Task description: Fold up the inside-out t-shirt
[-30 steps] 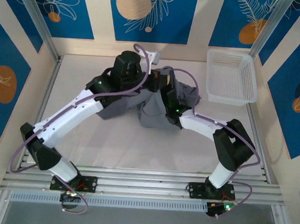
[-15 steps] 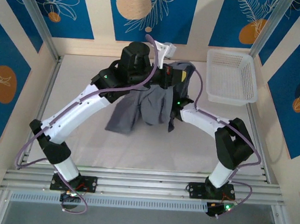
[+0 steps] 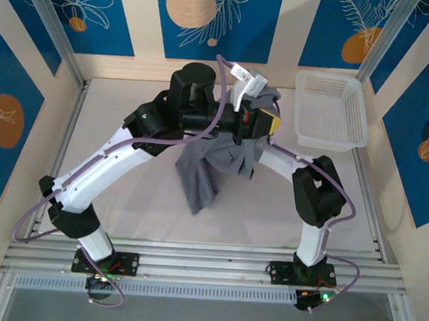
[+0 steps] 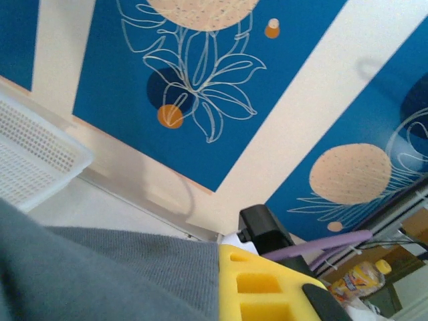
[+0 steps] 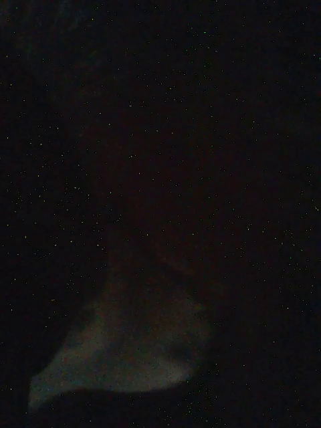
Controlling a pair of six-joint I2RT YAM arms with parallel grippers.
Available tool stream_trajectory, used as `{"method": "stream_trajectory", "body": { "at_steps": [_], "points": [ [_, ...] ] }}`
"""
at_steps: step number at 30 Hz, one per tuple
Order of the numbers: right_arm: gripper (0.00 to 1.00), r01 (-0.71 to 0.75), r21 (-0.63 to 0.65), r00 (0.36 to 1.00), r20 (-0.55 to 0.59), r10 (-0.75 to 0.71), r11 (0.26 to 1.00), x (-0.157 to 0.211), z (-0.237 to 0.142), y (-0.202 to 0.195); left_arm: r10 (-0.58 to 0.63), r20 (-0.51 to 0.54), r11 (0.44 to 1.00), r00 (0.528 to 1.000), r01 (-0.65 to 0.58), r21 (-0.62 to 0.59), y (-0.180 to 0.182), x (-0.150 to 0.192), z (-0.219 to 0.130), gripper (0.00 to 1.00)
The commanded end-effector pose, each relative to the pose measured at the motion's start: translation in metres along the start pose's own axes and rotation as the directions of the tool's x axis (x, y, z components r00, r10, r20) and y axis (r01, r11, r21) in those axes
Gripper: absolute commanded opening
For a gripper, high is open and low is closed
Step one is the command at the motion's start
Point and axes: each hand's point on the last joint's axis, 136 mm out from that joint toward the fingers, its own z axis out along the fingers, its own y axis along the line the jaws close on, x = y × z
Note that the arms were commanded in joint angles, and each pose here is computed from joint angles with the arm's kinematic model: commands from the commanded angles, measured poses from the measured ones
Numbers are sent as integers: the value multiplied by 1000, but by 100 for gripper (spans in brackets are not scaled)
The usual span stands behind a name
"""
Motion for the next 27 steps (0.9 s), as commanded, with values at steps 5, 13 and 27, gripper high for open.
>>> {"method": "stream_trajectory", "body": {
  "at_steps": [5,13,27],
  "points": [
    [0,-20,169,990,-132,43,985,37,42,-47,106,55,977,993,-115,182,-72,-20,-15,0],
    [63,29,297,952,-300,64,954,69,42,-63,208,55,961,977,-215,174,-90,-16,-22,0],
    [72,188,429,716,-676,176,883,202,53,-87,302,-31,950,953,-303,-68,-43,10,-14,0]
  ]
}}
